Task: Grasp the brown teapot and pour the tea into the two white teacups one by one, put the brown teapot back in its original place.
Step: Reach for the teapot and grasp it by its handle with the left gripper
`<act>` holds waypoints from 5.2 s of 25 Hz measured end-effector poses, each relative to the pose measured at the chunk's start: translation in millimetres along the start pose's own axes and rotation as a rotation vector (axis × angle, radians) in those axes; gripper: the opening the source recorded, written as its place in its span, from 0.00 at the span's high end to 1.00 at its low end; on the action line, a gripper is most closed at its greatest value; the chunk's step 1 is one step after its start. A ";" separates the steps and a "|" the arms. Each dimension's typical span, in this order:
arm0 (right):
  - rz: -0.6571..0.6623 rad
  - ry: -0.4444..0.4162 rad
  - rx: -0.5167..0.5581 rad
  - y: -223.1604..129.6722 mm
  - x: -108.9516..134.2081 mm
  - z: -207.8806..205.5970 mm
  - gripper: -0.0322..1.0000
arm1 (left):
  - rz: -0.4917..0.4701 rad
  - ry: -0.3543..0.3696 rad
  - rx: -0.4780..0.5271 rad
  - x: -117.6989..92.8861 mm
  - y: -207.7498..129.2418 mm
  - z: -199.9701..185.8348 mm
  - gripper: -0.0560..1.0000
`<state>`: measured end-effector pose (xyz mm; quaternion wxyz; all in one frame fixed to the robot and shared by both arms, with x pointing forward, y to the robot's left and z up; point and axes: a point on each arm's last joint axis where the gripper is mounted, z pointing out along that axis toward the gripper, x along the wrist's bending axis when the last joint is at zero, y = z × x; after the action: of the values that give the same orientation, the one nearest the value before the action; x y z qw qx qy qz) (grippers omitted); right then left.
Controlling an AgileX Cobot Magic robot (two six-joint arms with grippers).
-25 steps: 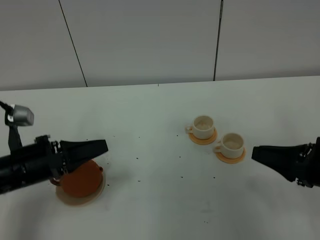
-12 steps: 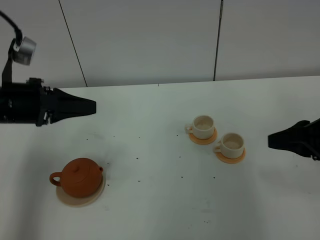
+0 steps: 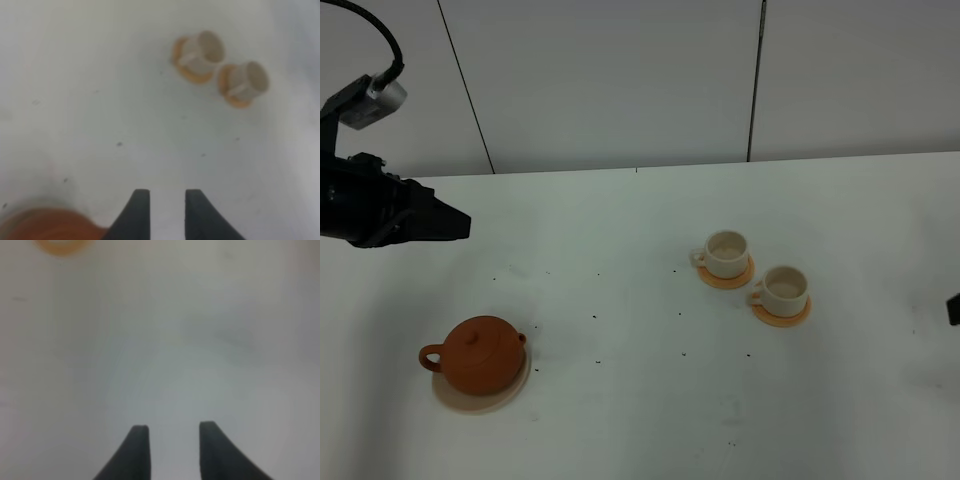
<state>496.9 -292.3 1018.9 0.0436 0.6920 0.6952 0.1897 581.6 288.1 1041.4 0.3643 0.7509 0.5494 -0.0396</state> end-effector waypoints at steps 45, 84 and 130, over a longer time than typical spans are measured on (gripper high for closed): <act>-0.129 -0.078 -0.529 -210.4 21.5 -100.2 0.74 | -0.006 0.058 0.116 5.3 -10.3 -1.1 0.72; -0.155 0.004 -0.744 -240.0 31.6 -111.8 0.74 | -0.004 0.138 0.240 12.4 -21.3 -4.0 0.72; -0.155 0.005 -0.745 -240.0 31.6 -111.8 0.74 | 1.220 0.307 0.897 -46.2 -43.5 52.1 0.72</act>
<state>232.6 -277.0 1050.9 0.3046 0.5736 0.6291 0.4271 544.1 226.2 1002.7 -0.0979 0.9936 0.0140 0.0541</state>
